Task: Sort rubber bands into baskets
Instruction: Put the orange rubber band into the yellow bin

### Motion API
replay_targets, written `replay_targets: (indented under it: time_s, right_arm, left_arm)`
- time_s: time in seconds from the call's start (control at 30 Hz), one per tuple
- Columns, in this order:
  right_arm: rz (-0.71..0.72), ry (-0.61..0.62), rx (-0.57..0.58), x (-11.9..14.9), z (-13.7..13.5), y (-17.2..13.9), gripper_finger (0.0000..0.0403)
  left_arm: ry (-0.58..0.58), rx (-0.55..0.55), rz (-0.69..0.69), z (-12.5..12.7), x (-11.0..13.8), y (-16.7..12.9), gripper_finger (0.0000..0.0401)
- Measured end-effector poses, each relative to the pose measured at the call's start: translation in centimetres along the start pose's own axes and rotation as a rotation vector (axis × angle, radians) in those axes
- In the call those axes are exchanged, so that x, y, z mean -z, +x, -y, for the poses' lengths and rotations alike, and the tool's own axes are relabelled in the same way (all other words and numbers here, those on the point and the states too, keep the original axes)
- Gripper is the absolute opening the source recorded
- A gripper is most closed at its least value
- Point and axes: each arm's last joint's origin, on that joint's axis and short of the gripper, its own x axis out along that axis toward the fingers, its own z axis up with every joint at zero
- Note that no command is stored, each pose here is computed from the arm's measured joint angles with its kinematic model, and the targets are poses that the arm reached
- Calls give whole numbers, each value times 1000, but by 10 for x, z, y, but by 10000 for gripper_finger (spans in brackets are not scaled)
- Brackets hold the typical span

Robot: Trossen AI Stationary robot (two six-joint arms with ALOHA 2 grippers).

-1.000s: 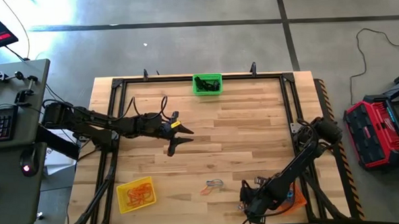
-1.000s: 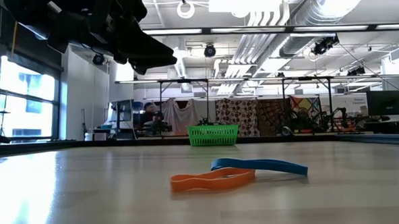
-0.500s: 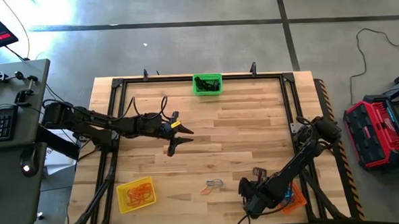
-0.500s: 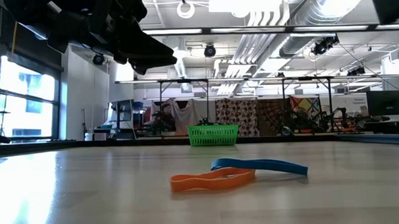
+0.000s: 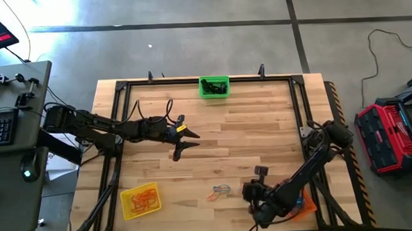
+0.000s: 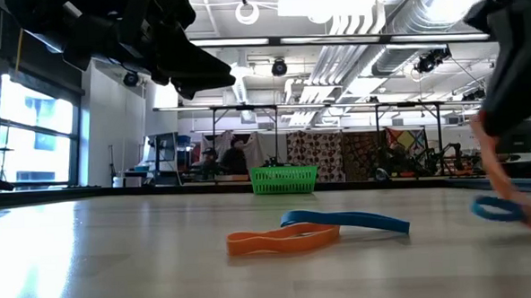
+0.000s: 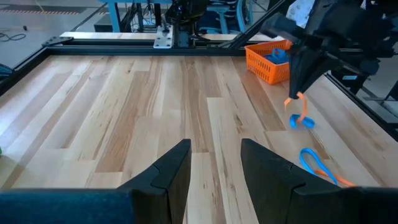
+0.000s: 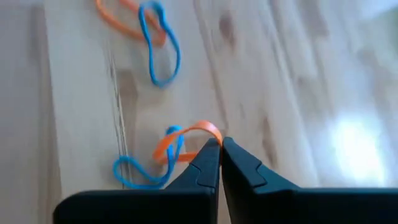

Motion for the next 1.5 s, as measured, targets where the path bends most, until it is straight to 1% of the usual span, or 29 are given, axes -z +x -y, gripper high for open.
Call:
replay_targets:
  time_s: [0.17, 0.33, 0.63, 0.87, 0.93, 1.03, 1.33, 1.43, 1.5]
  right_arm:
    - [147, -10, 71, 0, -4, -5, 0]
    - [282, -15, 169, -1, -3, -9, 0]
    - [450, -33, 320, -10, 2, -9, 0]
    - [698, -30, 538, -15, 5, -15, 0]
    - [747, -34, 594, -17, 7, -16, 0]
    - [724, -62, 637, -23, 13, -11, 0]
    - [607, -111, 773, -44, 44, 16, 0]
    - [581, -64, 810, -48, 60, 30, 0]
    - [561, -32, 832, -42, 72, 45, 0]
  left_arm:
    - [0, 0, 0, 0, 0, 0, 133]
    - [0, 0, 0, 0, 0, 0, 133]
    - [-25, 1, 0, 0, 0, 0, 133]
    - [-26, 2, 0, 0, 0, 0, 133]
    - [-26, 2, -1, 0, 0, 0, 133]
    - [-26, 2, 0, 0, 0, 0, 133]
    - [-11, -10, -15, 1, 2, 0, 133]
    - [-7, -47, -29, 0, 3, 0, 133]
    - [-7, -74, -46, -1, 5, 0, 133]
